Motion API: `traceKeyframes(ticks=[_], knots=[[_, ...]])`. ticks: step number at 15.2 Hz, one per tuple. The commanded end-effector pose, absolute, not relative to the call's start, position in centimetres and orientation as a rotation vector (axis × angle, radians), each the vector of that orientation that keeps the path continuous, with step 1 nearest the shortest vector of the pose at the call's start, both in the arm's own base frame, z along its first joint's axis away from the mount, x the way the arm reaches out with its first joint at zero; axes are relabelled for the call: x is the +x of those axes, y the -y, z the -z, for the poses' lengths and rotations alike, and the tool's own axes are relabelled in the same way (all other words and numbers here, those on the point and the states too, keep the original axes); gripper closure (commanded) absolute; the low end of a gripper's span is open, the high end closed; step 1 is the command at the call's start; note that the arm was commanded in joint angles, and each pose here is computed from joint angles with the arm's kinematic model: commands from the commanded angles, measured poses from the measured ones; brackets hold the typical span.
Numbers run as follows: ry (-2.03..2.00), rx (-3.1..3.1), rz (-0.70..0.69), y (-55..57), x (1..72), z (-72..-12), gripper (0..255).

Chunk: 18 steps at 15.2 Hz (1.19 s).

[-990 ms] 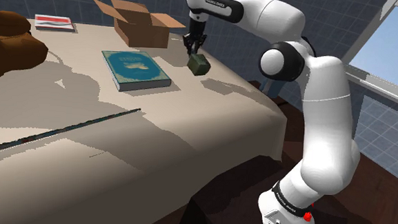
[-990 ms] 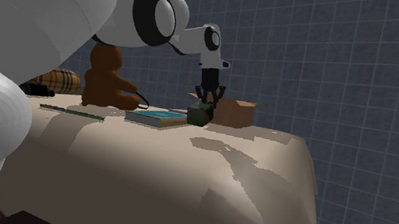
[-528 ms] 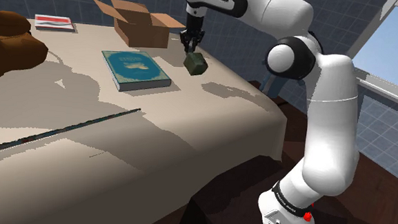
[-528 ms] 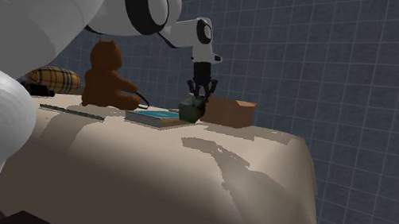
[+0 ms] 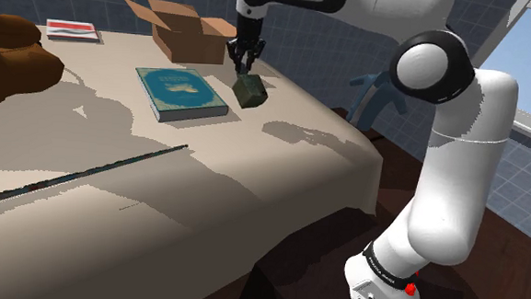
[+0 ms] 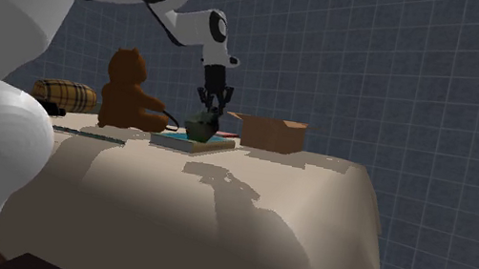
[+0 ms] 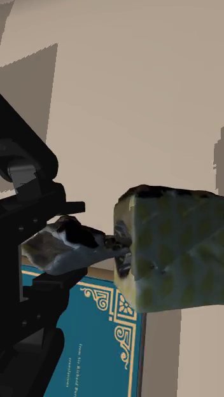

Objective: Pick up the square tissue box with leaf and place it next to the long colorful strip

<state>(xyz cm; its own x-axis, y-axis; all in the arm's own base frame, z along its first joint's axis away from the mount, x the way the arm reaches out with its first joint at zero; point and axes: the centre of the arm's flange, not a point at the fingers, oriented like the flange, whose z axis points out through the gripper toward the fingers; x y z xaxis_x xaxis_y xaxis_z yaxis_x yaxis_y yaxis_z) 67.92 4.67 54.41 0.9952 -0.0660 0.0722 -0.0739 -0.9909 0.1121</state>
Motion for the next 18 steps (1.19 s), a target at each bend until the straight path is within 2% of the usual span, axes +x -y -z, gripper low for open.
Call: traceKeyframes(ticks=[1, 18], knots=[[0.108, 3.023, -0.104, -7.3, 67.0, -54.8, 255], [0.108, 3.023, -0.104, -27.9, 57.7, -58.1, 255]])
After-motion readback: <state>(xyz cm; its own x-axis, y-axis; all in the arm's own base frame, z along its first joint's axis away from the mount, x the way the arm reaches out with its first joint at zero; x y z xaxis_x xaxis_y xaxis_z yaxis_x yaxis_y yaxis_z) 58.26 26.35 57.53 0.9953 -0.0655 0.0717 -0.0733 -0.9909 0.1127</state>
